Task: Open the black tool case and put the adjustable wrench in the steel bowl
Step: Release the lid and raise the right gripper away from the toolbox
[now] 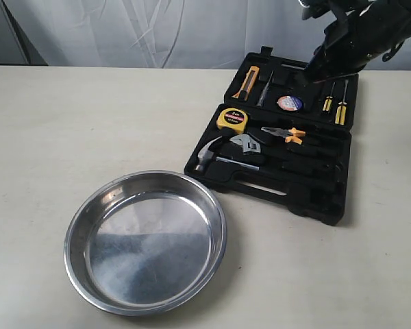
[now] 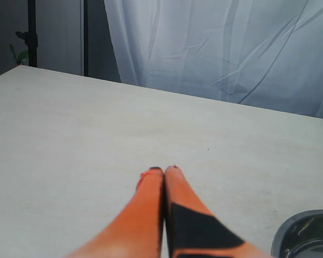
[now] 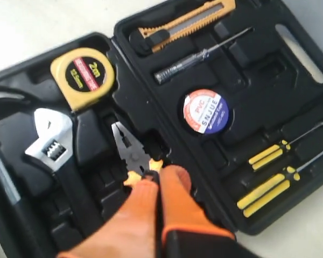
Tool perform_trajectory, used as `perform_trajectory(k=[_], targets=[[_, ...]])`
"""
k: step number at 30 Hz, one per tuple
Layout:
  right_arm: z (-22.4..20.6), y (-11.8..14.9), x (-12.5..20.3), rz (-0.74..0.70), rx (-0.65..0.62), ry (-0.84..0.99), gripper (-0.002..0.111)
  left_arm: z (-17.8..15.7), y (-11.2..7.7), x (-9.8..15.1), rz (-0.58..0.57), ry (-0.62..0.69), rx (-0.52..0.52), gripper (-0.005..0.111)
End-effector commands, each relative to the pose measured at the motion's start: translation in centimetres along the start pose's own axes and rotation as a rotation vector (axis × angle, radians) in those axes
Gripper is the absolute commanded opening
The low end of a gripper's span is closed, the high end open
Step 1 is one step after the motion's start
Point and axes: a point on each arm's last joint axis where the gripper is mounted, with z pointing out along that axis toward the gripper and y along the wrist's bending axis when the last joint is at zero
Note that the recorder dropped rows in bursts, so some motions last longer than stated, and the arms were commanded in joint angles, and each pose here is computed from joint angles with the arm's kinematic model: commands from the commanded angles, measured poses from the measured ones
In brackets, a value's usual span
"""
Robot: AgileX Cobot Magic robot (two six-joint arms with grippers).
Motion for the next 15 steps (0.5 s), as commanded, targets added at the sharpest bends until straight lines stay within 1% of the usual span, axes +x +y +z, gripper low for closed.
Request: perform_trajectory(k=[1, 3, 5, 9, 12, 15], targets=[[1.5, -0.2, 1.6, 0.029, -0.016, 0.144, -0.001, 0.0, -0.1, -0.1, 0.001, -0.002, 0.009, 0.000], [2.1, 0.2, 2.5, 0.052, -0.068, 0.224, -0.001, 0.0, -0.1, -0.1, 0.001, -0.002, 0.009, 0.000], [2.7, 0.9, 3.2, 0.069, -0.145, 0.304, -0.001, 0.0, -0.1, -0.1, 0.001, -0.002, 0.009, 0.000], [3.3, 3.8, 3.1, 0.070, -0.300, 0.388, -0.001, 0.0, -0.1, -0.1, 0.001, -0.002, 0.009, 0.000], [3.6, 6.7, 1.8, -0.004, -0.410, 0.399, -0.001, 0.0, -0.1, -0.1, 0.001, -0.002, 0.009, 0.000], [4.3, 9.5, 0.1, -0.123, -0.453, 0.345, -0.001, 0.0, -0.1, -0.1, 0.001, -0.002, 0.009, 0.000]])
